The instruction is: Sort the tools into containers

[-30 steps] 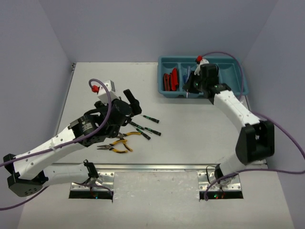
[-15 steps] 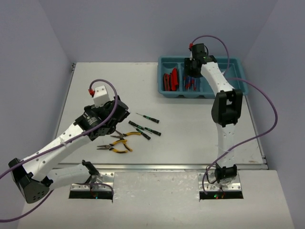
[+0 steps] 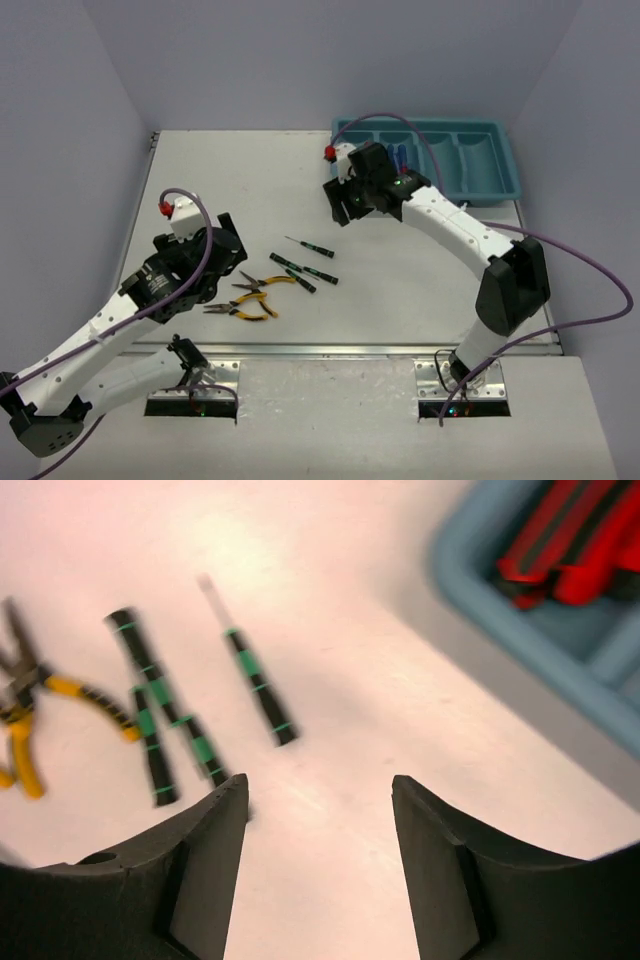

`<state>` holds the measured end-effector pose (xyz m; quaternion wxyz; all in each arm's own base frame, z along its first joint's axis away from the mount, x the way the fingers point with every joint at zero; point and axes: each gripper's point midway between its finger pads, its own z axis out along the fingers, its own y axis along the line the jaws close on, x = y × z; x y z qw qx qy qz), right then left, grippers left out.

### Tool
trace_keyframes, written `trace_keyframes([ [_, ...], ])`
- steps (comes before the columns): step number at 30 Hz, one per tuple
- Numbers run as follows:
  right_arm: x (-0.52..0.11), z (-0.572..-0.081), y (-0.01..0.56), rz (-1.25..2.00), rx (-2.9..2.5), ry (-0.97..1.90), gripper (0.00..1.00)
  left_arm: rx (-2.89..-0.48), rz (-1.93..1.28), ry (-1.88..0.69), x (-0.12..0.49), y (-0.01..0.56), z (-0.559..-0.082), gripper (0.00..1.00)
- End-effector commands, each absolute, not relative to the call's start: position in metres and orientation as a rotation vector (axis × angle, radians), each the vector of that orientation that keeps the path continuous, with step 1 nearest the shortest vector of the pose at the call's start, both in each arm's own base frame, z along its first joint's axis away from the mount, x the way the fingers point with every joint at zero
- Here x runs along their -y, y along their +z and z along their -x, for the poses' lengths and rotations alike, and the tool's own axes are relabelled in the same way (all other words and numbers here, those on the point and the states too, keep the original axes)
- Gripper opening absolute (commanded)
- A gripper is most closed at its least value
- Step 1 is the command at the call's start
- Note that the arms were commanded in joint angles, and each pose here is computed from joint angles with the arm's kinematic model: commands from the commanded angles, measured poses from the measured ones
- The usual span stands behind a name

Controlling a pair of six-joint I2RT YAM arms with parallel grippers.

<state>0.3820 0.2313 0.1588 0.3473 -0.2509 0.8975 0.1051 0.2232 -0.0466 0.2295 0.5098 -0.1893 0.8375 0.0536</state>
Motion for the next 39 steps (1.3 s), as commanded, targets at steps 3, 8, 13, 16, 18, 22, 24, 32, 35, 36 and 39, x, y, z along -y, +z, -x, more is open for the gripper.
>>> trace_keyframes([
  [3,-0.284,-0.337,0.142,0.965,-2.185,0.39,0.59,-1.981,0.476,0.105,0.048,0.23,-0.23,1.0],
  [8,-0.308,-0.324,0.11,1.219,-2.154,0.312,0.56,-1.966,0.51,0.117,0.042,0.232,-0.228,1.0],
  [13,-0.324,-0.341,0.092,1.348,-2.159,0.236,0.45,-1.93,0.532,0.07,0.038,0.239,-0.224,1.0],
  [16,-0.328,-0.351,0.075,1.36,-2.215,0.179,0.44,-1.928,0.522,0.057,0.039,0.24,-0.224,1.0],
  [18,-0.328,-0.358,0.067,1.337,-2.231,0.139,0.44,-1.933,0.517,0.056,0.041,0.24,-0.224,1.0],
  [22,-0.331,-0.366,0.04,1.38,-2.256,0.117,0.47,-1.952,0.497,0.067,0.044,0.236,-0.226,1.0],
  [24,-0.331,-0.371,0.032,1.392,-2.271,0.097,0.47,-1.959,0.491,0.071,0.045,0.234,-0.227,1.0],
  [32,-0.318,-0.372,-0.014,1.433,-2.353,0.064,0.27,-1.954,0.481,0.051,0.047,0.236,-0.227,1.0],
  [35,-0.317,-0.37,-0.014,1.439,-2.353,0.065,0.14,-1.96,0.475,0.053,0.047,0.235,-0.227,1.0],
  [36,-0.317,-0.37,-0.009,1.433,-2.348,0.069,0.07,-1.961,0.474,0.053,0.048,0.235,-0.228,1.0],
  [39,-0.318,-0.374,0.014,1.38,-2.32,0.098,0.0,-1.961,0.474,0.052,0.048,0.235,-0.228,1.0],
])
